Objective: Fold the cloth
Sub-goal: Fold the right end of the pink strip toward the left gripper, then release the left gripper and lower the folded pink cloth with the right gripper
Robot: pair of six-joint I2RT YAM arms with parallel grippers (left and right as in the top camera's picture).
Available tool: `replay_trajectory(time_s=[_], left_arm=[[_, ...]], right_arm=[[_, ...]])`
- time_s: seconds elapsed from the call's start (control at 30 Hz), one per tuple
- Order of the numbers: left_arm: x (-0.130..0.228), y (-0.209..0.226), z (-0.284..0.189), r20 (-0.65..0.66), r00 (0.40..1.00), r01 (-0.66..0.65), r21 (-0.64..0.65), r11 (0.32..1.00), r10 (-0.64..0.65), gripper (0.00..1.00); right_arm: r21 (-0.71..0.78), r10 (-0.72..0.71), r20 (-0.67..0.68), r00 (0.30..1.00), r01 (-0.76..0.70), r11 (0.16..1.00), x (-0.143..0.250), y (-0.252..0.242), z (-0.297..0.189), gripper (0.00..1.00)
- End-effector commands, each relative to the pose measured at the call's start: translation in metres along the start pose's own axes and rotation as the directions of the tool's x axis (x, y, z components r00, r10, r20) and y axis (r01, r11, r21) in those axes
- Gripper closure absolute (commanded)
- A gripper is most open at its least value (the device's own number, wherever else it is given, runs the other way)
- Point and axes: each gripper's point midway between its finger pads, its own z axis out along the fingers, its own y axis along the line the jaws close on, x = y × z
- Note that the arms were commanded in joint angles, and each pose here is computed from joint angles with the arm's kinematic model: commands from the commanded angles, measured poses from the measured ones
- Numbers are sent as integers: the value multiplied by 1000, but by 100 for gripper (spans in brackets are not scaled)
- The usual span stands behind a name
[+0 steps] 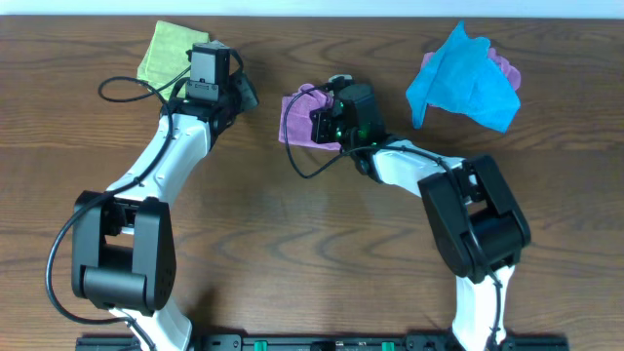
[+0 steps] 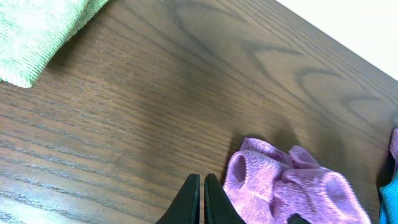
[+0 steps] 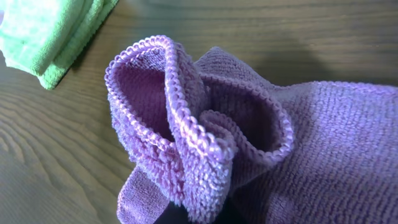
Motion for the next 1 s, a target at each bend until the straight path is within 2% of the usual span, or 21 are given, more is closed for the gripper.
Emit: replay_trajectory(time_s=[0.0,0.03,0.2,0.27,0.47,0.63,0.97], left_arm=[[-11,-5,-12,32,999,-22,9,1000,22,94],[-11,-5,-12,32,999,-22,9,1000,22,94],[-11,-5,-12,33,999,-22,10,1000,22,94],[-11,-5,-12,33,999,-22,10,1000,22,94],[-13,-6,-14,38,999,-23,12,1000,22,94],[-17,-6,-18,50,999,-20,16,1000,20,94],[-37,4,-34,99,995,6,13,1000,-7,94]], right_arm=[[-14,-29,3,1000,29,999,0,13,9,95],[-17,-30,5,1000,31,999,-1,15,9,93],[-40,-39,6,999,39,998,-2,24,10,59],[-74,-42,-3,999,42,996,0,31,10,54],[-204,-32,-32,999,25,979,4,57,7,30],[-252,-30,-58,998,14,968,12,73,6,24],[-290,-62,-103,993,30,956,33,98,7,22]])
